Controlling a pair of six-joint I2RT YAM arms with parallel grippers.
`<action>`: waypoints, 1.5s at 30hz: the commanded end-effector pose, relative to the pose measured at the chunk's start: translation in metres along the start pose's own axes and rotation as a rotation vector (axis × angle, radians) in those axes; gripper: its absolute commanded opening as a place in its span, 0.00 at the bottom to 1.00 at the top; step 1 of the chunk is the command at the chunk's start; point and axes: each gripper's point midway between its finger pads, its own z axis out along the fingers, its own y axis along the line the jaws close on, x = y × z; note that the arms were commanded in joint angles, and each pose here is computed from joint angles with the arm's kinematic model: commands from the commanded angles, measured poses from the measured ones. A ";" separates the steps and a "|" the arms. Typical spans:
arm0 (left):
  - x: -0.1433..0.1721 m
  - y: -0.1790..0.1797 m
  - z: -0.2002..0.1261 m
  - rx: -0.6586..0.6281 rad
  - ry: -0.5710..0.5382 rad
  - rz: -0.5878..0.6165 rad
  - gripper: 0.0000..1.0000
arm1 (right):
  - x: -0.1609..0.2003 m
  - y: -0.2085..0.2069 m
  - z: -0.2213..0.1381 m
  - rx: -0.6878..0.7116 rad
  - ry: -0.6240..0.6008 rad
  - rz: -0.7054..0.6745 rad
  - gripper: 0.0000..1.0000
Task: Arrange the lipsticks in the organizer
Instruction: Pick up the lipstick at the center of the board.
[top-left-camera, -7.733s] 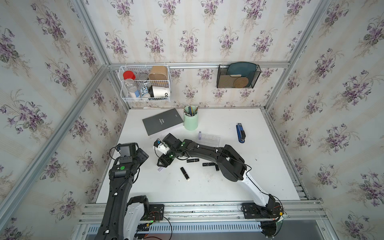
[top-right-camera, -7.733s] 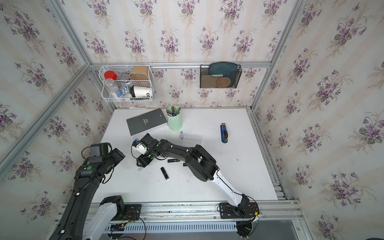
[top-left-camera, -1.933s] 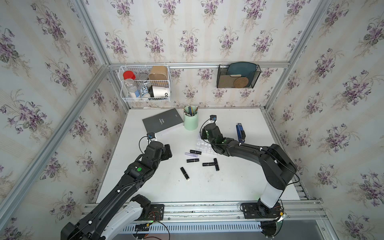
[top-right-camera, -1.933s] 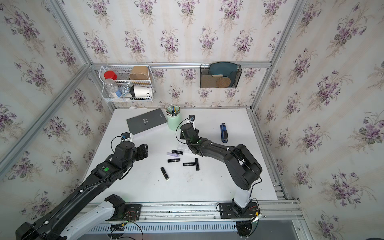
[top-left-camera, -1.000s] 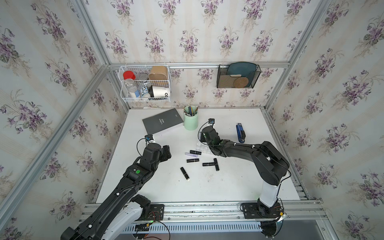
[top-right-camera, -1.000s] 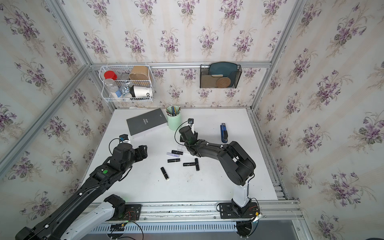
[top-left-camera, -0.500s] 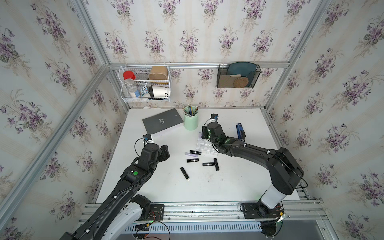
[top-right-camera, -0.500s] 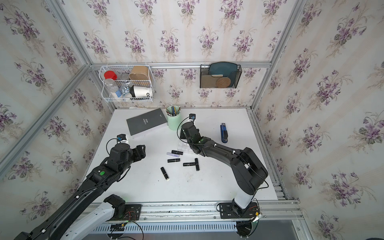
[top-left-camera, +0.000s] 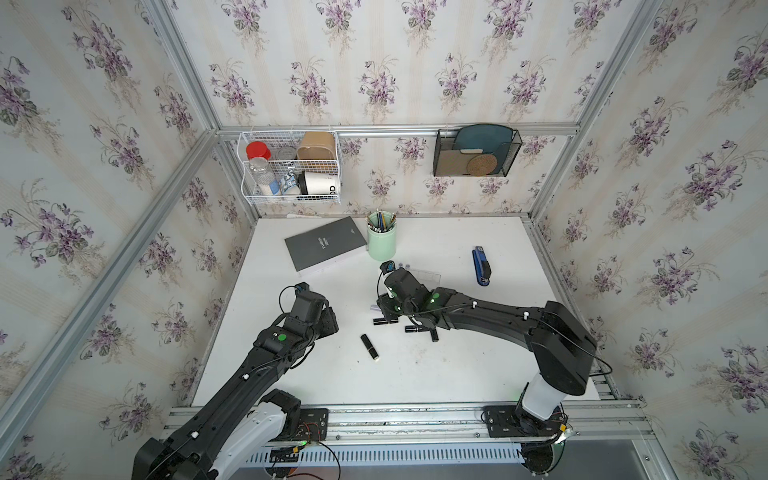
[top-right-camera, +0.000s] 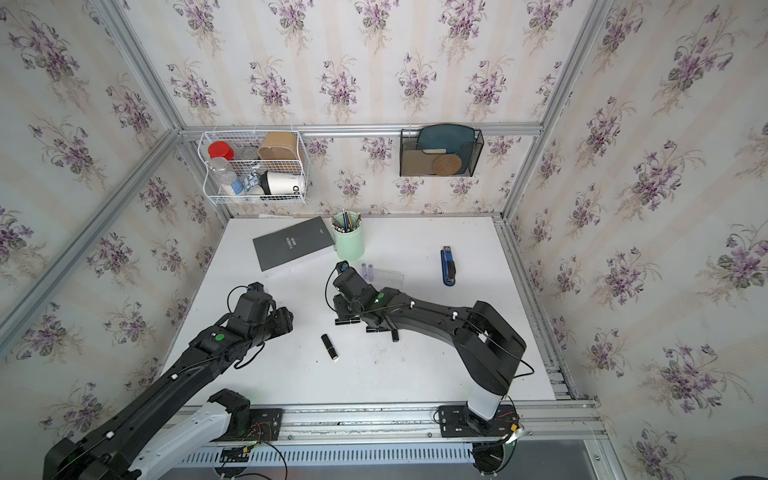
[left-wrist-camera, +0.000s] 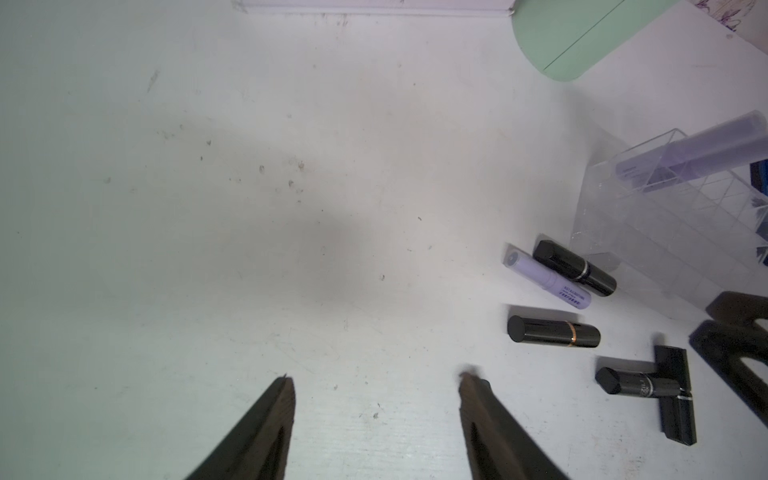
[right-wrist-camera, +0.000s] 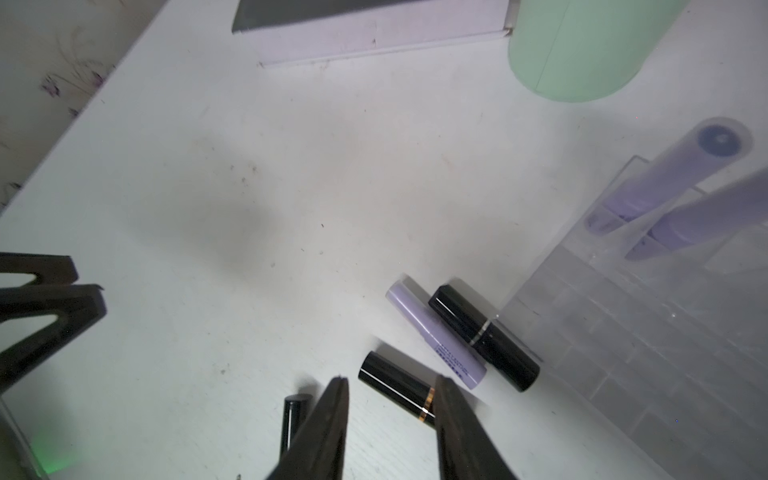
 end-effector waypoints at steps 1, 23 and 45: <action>-0.007 -0.008 0.003 0.079 -0.002 -0.084 0.60 | 0.017 0.008 0.016 -0.025 0.128 -0.108 0.36; 0.000 -0.019 0.012 0.216 0.047 -0.171 0.58 | 0.037 -0.009 0.065 0.081 0.261 -0.237 0.39; -0.003 -0.027 0.013 0.243 0.058 -0.177 0.58 | 0.043 -0.015 0.093 0.130 0.304 -0.273 0.22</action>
